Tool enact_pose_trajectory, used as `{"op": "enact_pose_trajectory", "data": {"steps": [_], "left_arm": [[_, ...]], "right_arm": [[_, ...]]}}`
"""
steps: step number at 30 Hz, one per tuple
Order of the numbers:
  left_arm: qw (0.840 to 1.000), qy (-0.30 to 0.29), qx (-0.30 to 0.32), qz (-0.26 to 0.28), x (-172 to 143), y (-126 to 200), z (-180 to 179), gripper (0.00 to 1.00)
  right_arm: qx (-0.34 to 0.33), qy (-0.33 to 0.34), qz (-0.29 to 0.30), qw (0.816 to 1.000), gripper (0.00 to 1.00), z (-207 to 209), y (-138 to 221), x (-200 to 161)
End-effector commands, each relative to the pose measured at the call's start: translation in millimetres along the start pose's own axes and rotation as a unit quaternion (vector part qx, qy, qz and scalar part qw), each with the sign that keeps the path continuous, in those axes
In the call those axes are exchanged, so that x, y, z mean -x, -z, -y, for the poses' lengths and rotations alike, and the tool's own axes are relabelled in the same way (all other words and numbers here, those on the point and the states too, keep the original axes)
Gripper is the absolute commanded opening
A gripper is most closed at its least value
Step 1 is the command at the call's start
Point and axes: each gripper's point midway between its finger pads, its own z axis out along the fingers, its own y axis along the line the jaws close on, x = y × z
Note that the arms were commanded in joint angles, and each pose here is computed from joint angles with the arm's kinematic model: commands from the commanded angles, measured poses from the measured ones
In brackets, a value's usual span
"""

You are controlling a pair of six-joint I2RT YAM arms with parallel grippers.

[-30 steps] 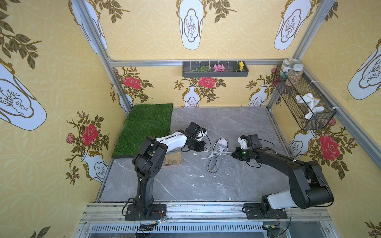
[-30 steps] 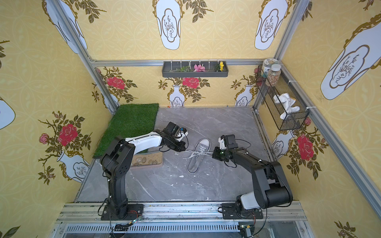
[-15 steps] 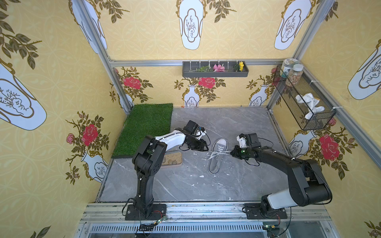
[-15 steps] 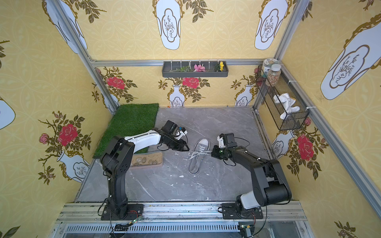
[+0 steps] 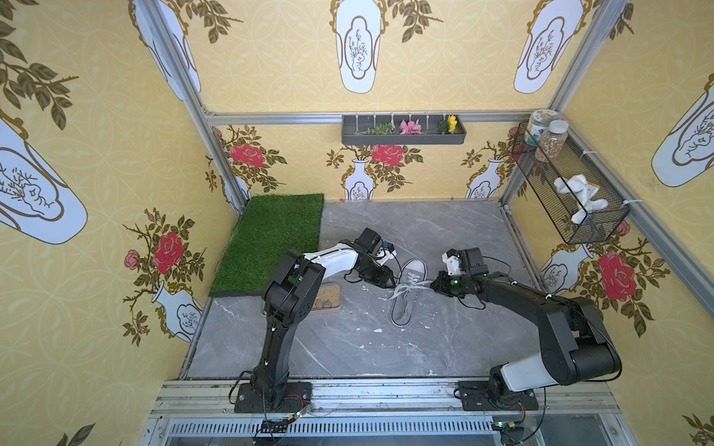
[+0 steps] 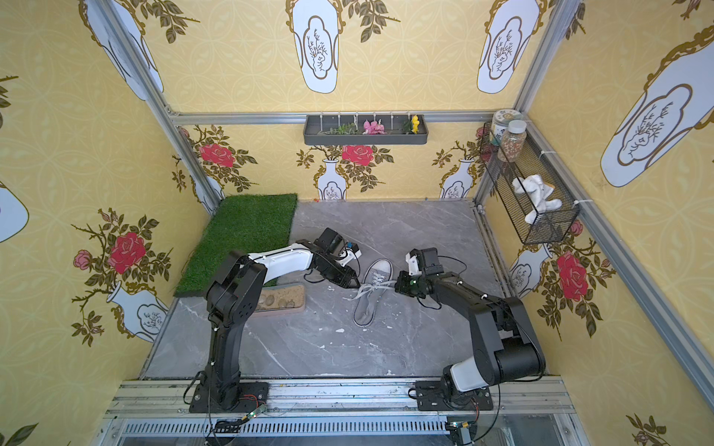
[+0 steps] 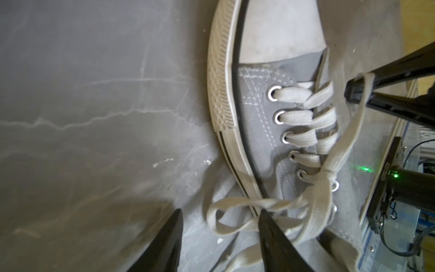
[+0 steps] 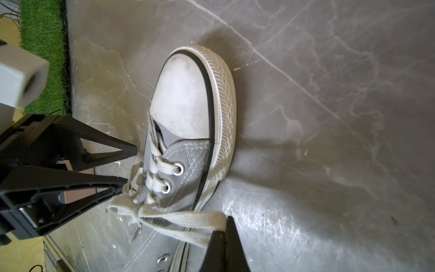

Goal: Tie the shoes
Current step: Tie the shoelace on the shoe.

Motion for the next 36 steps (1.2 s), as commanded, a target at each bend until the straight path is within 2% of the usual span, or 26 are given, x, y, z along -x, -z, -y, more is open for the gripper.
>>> {"op": "enact_pose_trajectory", "data": {"steps": [1, 4, 10, 15, 20, 25, 30, 35, 36], "left_arm": [[0.999, -0.020, 0.018, -0.023, -7.1, -6.1, -7.1, 0.53], [0.999, -0.024, 0.030, -0.030, -8.7, -9.9, -11.0, 0.52], [0.999, -0.029, 0.032, -0.033, -6.2, -13.0, -11.5, 0.43], [0.995, -0.081, 0.055, -0.026, -6.8, -7.2, -8.6, 0.44], [0.984, -0.144, 0.089, -0.054, -18.9, -13.0, -15.8, 0.47], [0.979, -0.162, 0.101, -0.073, -19.1, -20.8, -22.3, 0.43], [0.973, -0.183, 0.120, -0.074, -18.1, -26.2, -21.4, 0.29], [0.976, -0.179, 0.119, -0.041, -11.6, -17.7, -14.4, 0.00], [0.976, -0.177, 0.121, -0.034, -10.0, -14.9, -13.2, 0.00]], "right_arm": [[0.005, 0.004, -0.001, 1.000, 0.00, -2.5, -0.4, 1.5], [0.010, 0.006, -0.003, 1.000, 0.00, -4.8, -1.1, 1.5], [0.013, 0.006, -0.003, 1.000, 0.00, -5.7, -1.3, 2.3], [0.019, 0.005, -0.006, 1.000, 0.00, -7.5, -3.2, 2.3], [0.022, 0.006, -0.008, 1.000, 0.00, -8.3, -3.9, 0.9], [0.025, 0.004, -0.012, 1.000, 0.00, -8.4, -4.1, -1.9], [0.025, 0.007, -0.011, 1.000, 0.00, -9.4, -3.3, -0.2], [0.025, 0.004, -0.007, 1.000, 0.00, -9.4, -3.0, 1.2], [0.022, 0.003, -0.004, 1.000, 0.00, -8.3, -1.9, 1.2]]}}
